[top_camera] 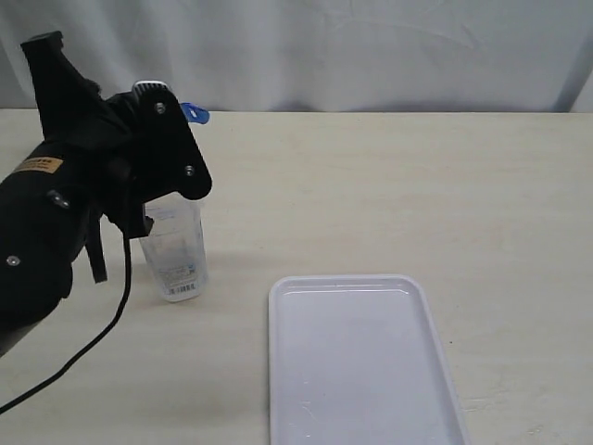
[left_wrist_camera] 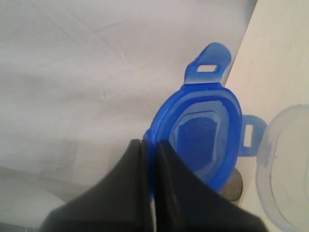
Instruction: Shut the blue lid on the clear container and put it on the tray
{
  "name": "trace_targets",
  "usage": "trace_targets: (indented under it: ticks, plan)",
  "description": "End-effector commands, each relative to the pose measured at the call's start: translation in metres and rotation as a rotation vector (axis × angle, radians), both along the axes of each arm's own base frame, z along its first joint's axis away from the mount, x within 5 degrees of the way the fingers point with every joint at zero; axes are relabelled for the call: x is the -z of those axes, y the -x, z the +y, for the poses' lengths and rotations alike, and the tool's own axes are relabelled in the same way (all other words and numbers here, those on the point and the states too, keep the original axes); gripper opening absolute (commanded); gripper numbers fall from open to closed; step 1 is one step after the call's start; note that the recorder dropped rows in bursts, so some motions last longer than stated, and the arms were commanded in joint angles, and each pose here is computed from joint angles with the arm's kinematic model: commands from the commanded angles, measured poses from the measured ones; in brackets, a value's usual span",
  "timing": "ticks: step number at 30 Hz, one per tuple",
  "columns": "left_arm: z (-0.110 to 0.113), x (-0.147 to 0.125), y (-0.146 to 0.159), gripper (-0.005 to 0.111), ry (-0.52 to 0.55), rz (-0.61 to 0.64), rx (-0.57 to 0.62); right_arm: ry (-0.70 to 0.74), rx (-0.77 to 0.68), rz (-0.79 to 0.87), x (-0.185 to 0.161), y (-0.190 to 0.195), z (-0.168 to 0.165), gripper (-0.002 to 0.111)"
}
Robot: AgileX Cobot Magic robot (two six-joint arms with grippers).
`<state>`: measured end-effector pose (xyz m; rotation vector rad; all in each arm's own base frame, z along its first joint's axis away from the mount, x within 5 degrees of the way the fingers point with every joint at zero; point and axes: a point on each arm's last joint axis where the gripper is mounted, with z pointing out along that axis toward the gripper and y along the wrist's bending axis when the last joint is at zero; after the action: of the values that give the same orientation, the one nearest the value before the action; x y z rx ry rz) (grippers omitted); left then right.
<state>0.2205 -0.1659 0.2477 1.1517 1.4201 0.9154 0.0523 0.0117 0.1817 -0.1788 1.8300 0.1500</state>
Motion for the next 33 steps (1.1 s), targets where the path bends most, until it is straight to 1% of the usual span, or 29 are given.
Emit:
trace_targets:
  ticks: [1,5,11,17,24,29,33]
  plan:
    - [-0.002,0.0,0.004,0.0,-0.017,0.001,-0.009,0.002,0.004,-0.01,-0.001,0.0,0.0,0.004]
    - [0.001,-0.002,0.004,0.0,-0.02,-0.026,-0.041,0.002,0.004,-0.01,-0.001,0.0,0.0,0.004]
    - [0.002,-0.002,0.004,0.0,-0.019,-0.024,-0.05,0.002,0.004,-0.01,-0.001,0.0,0.0,0.004]
    - [0.008,0.014,0.01,0.0,-0.093,-0.006,-0.01,0.002,0.004,-0.01,-0.001,0.0,0.0,0.004]
    - [0.002,0.013,0.015,0.0,-0.093,-0.016,0.011,0.002,0.004,-0.01,-0.001,0.0,0.0,0.004]
    - [0.004,0.008,0.016,0.0,-0.102,-0.073,-0.022,0.002,0.004,-0.01,-0.001,0.0,0.0,0.004]
    - [0.003,0.009,0.016,0.0,-0.101,-0.063,-0.015,0.002,0.004,-0.01,-0.001,0.0,0.0,0.004]
